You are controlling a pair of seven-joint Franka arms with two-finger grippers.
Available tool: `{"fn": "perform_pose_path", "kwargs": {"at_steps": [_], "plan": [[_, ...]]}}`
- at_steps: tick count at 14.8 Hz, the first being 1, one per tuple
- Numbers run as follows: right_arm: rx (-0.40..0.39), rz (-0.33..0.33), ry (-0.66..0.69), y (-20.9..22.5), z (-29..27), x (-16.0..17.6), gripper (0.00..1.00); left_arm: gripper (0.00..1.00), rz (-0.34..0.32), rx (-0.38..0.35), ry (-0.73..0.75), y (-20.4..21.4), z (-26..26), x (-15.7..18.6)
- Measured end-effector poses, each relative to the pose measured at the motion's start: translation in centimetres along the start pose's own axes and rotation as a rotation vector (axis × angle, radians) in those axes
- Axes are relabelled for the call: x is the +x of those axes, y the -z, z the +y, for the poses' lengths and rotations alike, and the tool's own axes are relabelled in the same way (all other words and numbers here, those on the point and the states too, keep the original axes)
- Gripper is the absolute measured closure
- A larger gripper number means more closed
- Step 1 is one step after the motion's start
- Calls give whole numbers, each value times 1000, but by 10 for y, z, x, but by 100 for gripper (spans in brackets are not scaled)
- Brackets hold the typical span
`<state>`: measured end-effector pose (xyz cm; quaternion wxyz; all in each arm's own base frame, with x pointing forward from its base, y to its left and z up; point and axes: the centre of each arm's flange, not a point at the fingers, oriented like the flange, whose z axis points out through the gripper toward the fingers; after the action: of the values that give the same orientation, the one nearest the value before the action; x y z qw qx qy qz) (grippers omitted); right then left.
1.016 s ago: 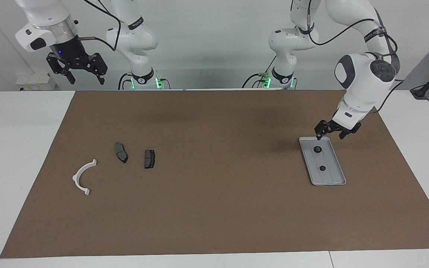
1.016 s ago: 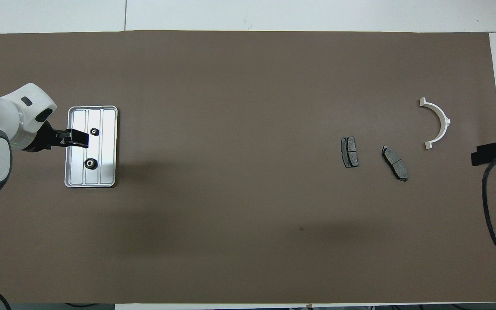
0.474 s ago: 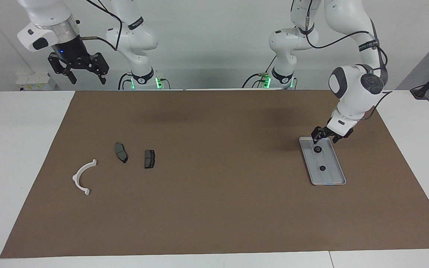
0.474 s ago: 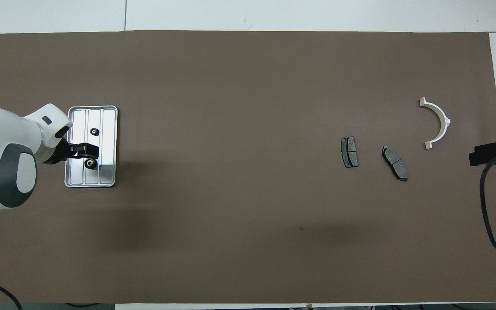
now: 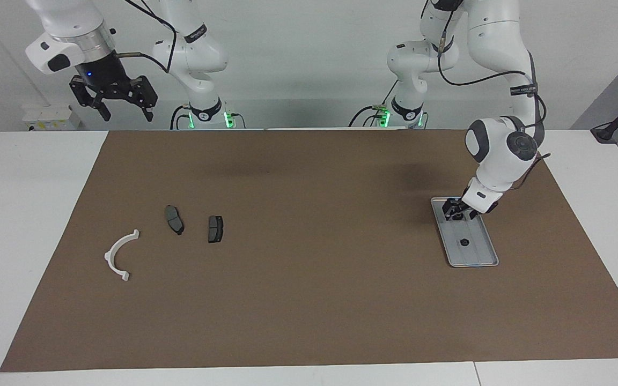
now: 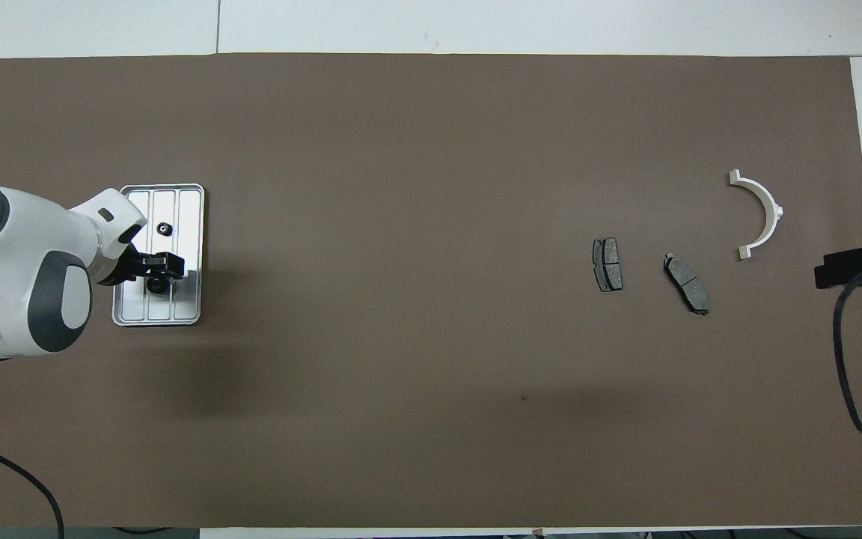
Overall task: Place bearing gear from tray to pile
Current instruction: 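Reach the left gripper to the tray and grasp a black bearing, then carry the bearing with the left gripper to the table center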
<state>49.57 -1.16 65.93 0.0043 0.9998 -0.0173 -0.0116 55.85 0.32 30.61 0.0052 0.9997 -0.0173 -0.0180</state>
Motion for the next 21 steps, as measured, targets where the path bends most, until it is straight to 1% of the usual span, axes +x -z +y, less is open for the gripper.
{"fn": "perform_pose_path", "kwargs": {"at_steps": [1,2,3,5,7,11,12,15,16,17,19,20,21], "plan": [[0,0,0,0,0,0,0,20,-1,0,4,0,-3,0],[0,0,0,0,0,0,0,18,-1,0,12,0,-7,0],[0,0,0,0,0,0,0,19,-2,-1,18,-1,-11,-1],[0,0,-7,0,0,0,0,20,-7,-1,23,-3,-15,-3],[0,0,-12,0,0,0,0,18,-13,-2,21,-5,-14,-4],[0,0,-12,0,0,0,0,20,-16,-3,13,-7,-9,-5],[0,0,-12,0,0,0,0,18,-17,-3,12,-7,-8,-5],[0,0,-12,0,0,0,0,20,-20,-3,12,-8,-8,-6],[0,0,-12,0,0,0,0,28,-21,-3,12,-9,-8,-7],[0,0,-12,0,0,0,0,30,-22,-3,12,-9,-8,-7],[0,0,-12,0,0,0,0,30,-26,-4,12,-11,-8,-8],[0,0,-12,0,0,0,0,38,-26,-4,12,-11,-8,-8],[0,0,-12,0,0,0,0,40,-25,-4,12,-11,-8,-8]]}}
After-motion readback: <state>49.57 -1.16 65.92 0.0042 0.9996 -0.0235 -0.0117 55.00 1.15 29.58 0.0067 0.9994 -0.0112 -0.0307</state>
